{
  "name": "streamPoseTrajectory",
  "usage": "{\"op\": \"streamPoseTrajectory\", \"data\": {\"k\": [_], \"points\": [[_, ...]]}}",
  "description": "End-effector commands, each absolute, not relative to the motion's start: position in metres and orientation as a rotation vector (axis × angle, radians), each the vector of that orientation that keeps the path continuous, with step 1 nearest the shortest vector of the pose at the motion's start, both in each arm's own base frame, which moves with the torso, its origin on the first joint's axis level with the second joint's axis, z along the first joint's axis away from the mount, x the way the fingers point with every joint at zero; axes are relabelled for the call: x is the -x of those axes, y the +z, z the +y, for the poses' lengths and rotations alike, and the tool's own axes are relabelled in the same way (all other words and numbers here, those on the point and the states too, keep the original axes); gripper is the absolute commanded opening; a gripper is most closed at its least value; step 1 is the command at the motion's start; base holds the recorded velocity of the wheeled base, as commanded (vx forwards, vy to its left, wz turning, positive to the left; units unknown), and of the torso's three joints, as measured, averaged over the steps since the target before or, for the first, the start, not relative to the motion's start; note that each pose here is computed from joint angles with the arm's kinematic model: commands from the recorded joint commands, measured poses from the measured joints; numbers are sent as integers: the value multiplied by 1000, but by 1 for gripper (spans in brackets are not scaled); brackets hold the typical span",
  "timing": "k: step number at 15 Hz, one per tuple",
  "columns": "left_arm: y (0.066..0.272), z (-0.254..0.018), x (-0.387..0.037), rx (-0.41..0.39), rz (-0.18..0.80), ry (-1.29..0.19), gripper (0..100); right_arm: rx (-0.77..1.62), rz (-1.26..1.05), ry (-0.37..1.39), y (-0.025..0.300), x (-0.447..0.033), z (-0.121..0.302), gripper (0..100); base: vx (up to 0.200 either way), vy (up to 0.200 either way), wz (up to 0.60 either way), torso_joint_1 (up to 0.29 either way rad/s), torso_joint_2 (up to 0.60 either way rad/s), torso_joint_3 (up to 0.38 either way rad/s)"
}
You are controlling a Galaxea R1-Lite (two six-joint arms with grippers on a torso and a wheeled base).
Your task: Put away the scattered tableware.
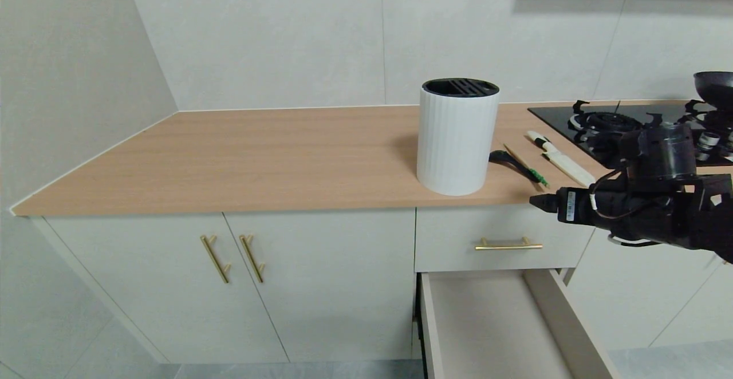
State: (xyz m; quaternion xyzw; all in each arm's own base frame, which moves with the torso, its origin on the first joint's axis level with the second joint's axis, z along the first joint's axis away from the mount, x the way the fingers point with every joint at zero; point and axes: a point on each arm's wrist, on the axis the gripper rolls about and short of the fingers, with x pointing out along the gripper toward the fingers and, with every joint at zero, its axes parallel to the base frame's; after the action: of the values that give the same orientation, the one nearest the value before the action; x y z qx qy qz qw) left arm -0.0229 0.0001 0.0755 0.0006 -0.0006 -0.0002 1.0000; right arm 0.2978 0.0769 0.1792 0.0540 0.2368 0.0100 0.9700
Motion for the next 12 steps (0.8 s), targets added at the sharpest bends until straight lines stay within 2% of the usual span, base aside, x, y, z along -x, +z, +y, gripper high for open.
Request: {"op": "streamPoseTrajectory", "data": {"k": [1,4,8,12], "points": [[75,0,23,-2,0,0,100,-122,512,17,175,-308,84,100,0,0,0,0,0,0],[75,0,23,-2,0,0,100,-126,509,12,176,-318,86,100,0,0,0,0,0,0],[75,0,23,-2,0,0,100,-142,470,-26,193,-352,81,100,0,0,0,0,0,0],[75,0,23,-2,0,0,100,-142,495,-53,183,-363,76,100,0,0,0,0,0,0]]}}
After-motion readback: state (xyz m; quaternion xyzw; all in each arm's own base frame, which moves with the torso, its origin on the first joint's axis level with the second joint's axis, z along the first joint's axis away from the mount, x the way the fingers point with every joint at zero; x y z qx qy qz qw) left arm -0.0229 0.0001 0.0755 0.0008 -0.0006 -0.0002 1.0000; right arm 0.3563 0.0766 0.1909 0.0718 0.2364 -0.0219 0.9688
